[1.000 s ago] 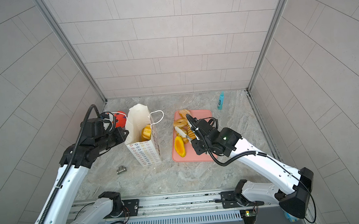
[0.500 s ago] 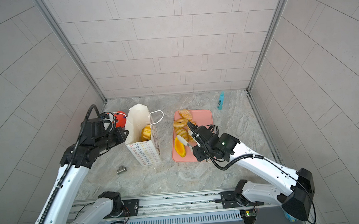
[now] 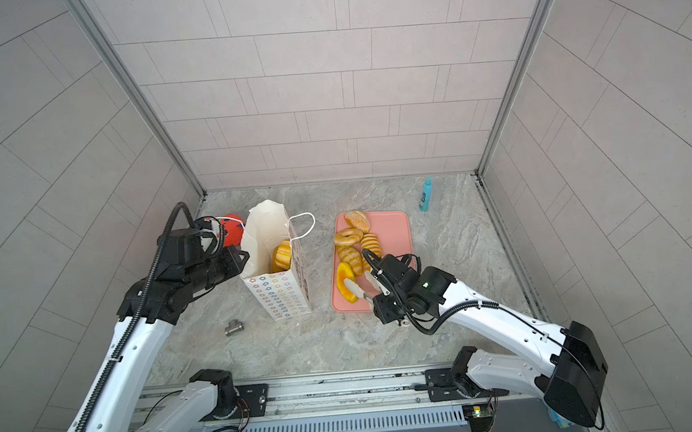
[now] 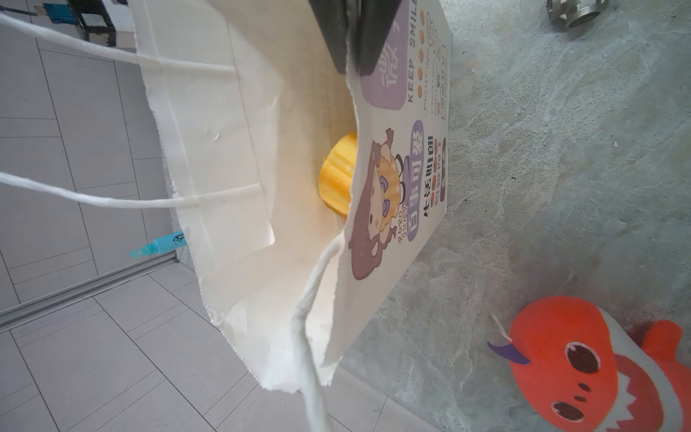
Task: Place the fake bread into the paper bag
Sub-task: 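Move the tongs down toward the croissant and yellow slice on the tray, then close the tongs around the yellow slice with the right gripper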
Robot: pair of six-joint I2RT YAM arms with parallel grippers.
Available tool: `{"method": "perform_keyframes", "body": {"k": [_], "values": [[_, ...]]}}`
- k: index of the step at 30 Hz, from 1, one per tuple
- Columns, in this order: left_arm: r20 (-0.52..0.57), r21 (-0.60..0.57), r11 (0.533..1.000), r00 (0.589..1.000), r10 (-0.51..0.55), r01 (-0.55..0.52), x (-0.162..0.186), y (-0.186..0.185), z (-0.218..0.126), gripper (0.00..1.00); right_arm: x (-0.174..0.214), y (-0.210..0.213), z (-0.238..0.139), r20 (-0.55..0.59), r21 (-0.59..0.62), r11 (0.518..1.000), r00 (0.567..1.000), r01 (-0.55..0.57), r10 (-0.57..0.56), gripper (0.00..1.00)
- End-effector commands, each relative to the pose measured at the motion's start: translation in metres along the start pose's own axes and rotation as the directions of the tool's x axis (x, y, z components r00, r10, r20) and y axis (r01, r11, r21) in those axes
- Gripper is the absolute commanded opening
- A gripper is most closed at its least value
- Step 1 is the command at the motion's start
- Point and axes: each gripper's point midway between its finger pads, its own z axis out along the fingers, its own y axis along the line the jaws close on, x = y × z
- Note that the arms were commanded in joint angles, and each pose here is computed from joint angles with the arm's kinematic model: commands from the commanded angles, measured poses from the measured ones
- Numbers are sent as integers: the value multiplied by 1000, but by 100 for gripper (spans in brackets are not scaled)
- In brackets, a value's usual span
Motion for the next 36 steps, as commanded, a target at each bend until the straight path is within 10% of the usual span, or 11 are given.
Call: {"method": "perform_keyframes", "body": {"k": [1,36], "values": [[9,2,1000,1000,-3,3,1,1,0,12,-5,6,-1,32,-31,999,999,-17,18,48],[7,-6,1000,1000,1,-1,2,2,0,12,7,16,41,-123,-57,998,992,-2,-5,44]]}}
